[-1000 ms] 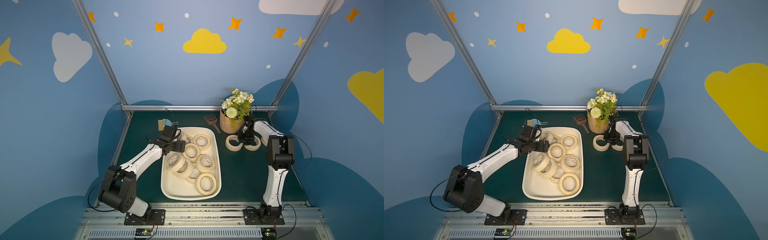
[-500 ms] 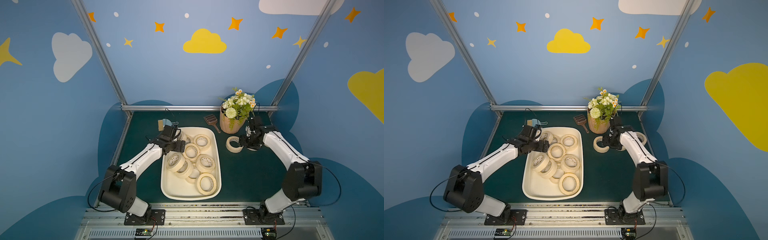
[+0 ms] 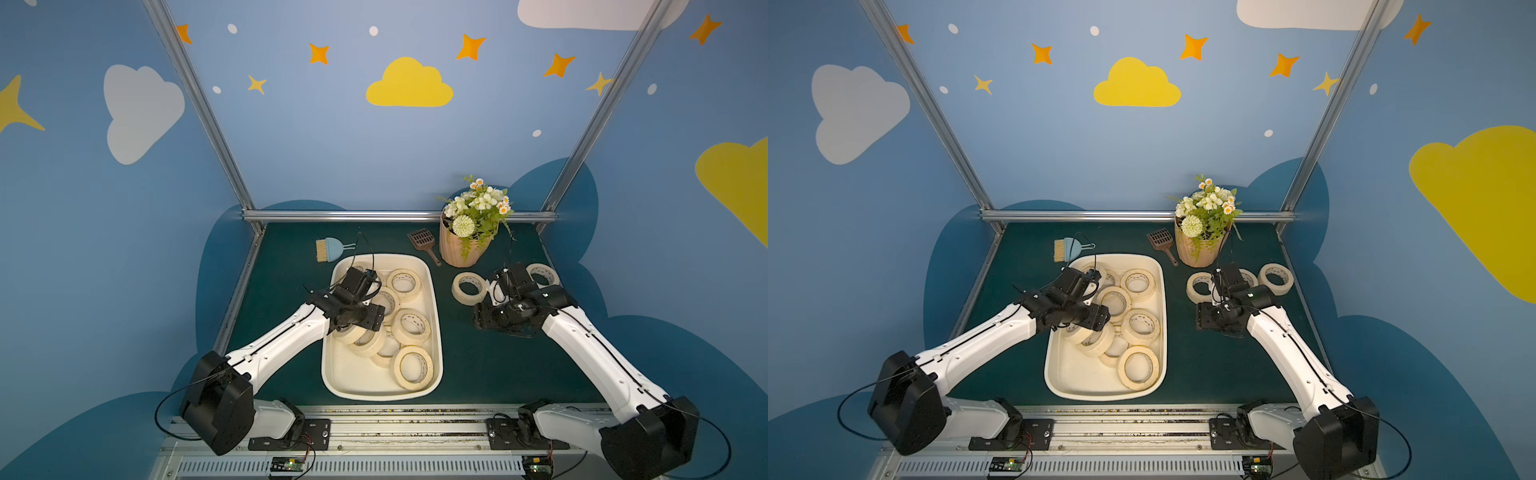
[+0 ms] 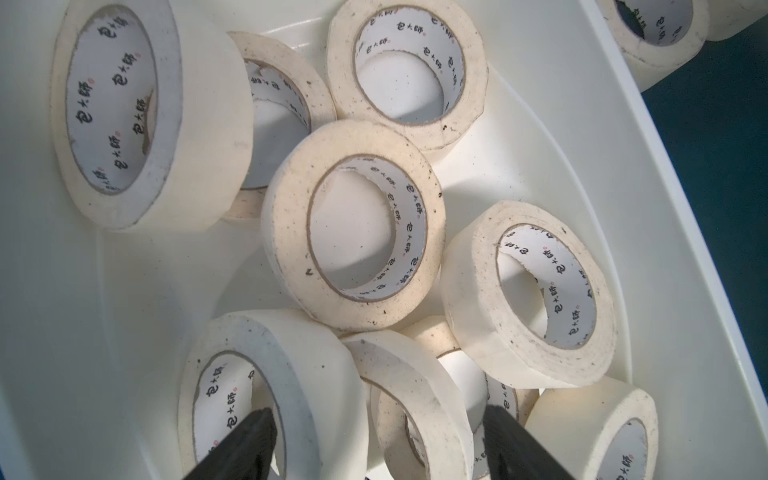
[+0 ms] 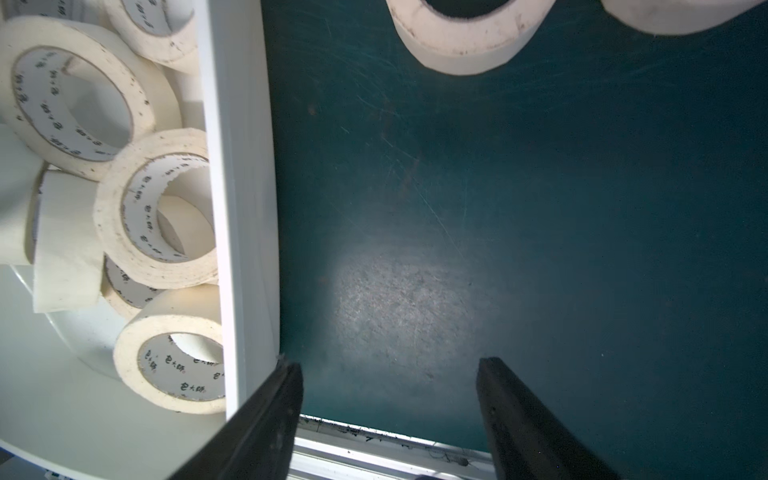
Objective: Take out the art tape in the storage box
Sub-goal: Adjust the art tape in the storage box.
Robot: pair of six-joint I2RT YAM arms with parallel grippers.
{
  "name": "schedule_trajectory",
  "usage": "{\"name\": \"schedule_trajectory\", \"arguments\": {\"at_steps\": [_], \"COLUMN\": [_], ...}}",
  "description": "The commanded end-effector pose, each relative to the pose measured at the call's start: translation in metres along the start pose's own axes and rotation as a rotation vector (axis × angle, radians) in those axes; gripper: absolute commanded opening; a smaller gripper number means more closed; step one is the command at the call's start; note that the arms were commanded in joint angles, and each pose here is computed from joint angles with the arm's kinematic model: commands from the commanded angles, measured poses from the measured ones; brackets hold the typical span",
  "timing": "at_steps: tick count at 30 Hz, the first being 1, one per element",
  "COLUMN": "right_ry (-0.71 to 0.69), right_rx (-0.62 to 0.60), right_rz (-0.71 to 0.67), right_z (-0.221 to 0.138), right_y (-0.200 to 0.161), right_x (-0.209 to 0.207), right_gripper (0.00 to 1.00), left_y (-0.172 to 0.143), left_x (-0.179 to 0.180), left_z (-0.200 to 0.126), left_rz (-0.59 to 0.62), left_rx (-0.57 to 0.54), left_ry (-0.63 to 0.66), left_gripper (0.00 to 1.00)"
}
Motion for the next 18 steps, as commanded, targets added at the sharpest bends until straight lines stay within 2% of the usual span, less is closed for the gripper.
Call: {"name": "schedule_trajectory", "arguments": {"at_steps": [1,6,8,9,10,11,13,15,18], "right_ry": [-0.005,0.0,0.003,0.0,-0.002,-0.007,-0.016,-0.026,-0.033], "right_rx": [0.039,0.035,0.027,0.026,0.023,0.024,0.023,0.018,0.011], "right_rz": [0.007,0.001,-0.005,-0.007,-0.009,-0.01,-0.014,-0.014,-0.021], "right_z": [0.002,0.001,-0.001,-0.002,-0.003,-0.004,-0.005,-0.006,-0.007], "right_y": [-0.013,-0.018,-0.019,-0.019,-0.02,-0.02,-0.021,-0.021,-0.02], "right_x": [-0.004,-0.005,-0.006,-0.006,-0.007,-0.007,-0.008,-0.01,-0.01], "right_gripper": [0.72,0.71,0.71,0.71,0.7,0.7,0.7,0.69,0.69], "left_y": [-0.021,-0.024,-0.028,-0.029,-0.028,-0.026,-0.018,-0.008,0.01], "left_x": [0.008,0.007,0.007,0.006,0.005,0.004,0.0,-0.006,-0.021], "left_z": [0.008,0.02,0.029,0.032,0.033,0.033,0.028,0.022,0.013], "left_rz": [-0.051,-0.063,-0.067,-0.067,-0.066,-0.061,-0.049,-0.028,0.035], "left_rx": [0.078,0.115,0.138,0.146,0.149,0.146,0.126,0.104,0.081], "left_ry": [0.044,0.04,0.031,0.024,0.021,0.022,0.023,0.015,0.021], "left_gripper": [0.82,0.82,0.77,0.71,0.6,0.45,0.24,0.13,0.08]}}
Point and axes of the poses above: each gripper's point midway between its finger pads, its own z axis out along the fingers, its own x axis along the line the jaws close on, y = z × x, the point moved 7 cm from there along -z, back along the fingers, and after that the axes turned 4 degrees about z, right-handed, at the moved point
